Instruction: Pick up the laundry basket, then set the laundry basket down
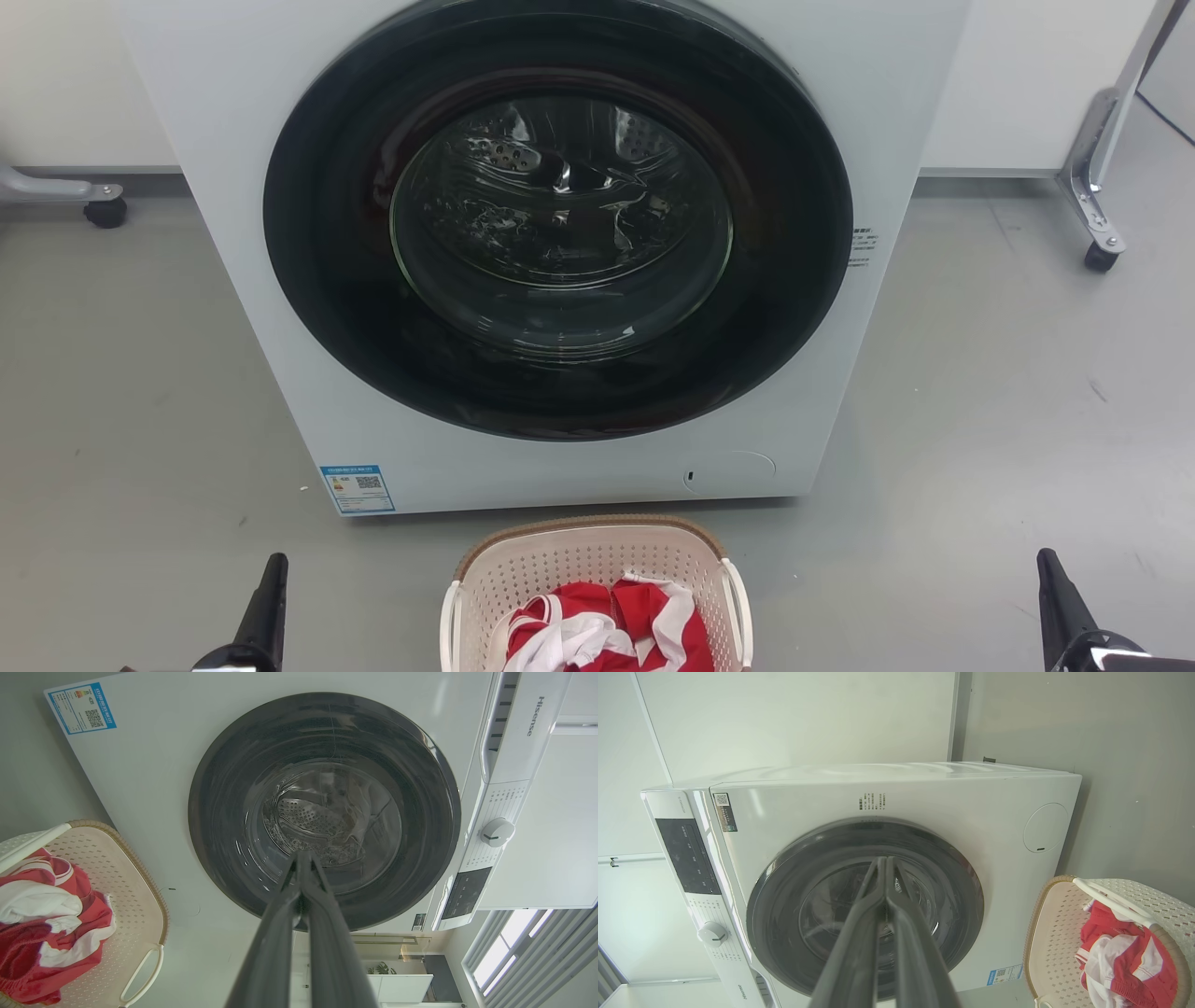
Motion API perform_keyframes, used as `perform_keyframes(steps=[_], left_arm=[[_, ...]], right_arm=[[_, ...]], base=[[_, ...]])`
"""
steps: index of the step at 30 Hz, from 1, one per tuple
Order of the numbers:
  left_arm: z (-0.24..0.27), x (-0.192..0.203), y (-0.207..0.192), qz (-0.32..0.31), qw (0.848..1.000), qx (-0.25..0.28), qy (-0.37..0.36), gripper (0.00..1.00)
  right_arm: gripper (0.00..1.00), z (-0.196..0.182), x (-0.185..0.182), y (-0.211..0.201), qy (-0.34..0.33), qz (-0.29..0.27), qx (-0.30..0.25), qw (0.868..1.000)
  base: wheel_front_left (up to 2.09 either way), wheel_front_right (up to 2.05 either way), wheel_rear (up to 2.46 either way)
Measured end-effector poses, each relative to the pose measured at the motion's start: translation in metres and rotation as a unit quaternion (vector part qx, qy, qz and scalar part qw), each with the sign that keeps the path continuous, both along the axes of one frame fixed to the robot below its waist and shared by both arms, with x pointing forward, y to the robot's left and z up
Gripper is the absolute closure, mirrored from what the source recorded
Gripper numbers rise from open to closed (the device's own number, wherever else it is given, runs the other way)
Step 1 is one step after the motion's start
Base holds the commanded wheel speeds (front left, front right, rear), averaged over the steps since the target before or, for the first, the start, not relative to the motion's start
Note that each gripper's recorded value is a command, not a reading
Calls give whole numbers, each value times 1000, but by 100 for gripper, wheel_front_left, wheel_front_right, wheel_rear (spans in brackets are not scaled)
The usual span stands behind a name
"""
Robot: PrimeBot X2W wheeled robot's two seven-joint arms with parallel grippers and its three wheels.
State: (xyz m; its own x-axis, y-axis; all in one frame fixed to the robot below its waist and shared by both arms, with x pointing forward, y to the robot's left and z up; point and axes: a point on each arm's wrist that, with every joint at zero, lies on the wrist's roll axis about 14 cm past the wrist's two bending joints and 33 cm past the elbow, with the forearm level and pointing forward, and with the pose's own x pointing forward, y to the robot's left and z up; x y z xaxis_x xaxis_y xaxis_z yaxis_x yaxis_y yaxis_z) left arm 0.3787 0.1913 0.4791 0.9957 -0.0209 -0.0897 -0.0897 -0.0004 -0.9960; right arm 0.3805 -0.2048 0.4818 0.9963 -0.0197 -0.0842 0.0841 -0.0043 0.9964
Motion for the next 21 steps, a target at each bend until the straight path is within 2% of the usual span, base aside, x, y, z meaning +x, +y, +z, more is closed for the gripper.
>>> perform_keyframes(steps=[21], left_arm=[[0, 0, 0, 0, 1000, 0, 1, 100]], right_arm=[[100, 0, 0, 0, 0, 0, 1, 1000]], base=[[0, 0, 0]])
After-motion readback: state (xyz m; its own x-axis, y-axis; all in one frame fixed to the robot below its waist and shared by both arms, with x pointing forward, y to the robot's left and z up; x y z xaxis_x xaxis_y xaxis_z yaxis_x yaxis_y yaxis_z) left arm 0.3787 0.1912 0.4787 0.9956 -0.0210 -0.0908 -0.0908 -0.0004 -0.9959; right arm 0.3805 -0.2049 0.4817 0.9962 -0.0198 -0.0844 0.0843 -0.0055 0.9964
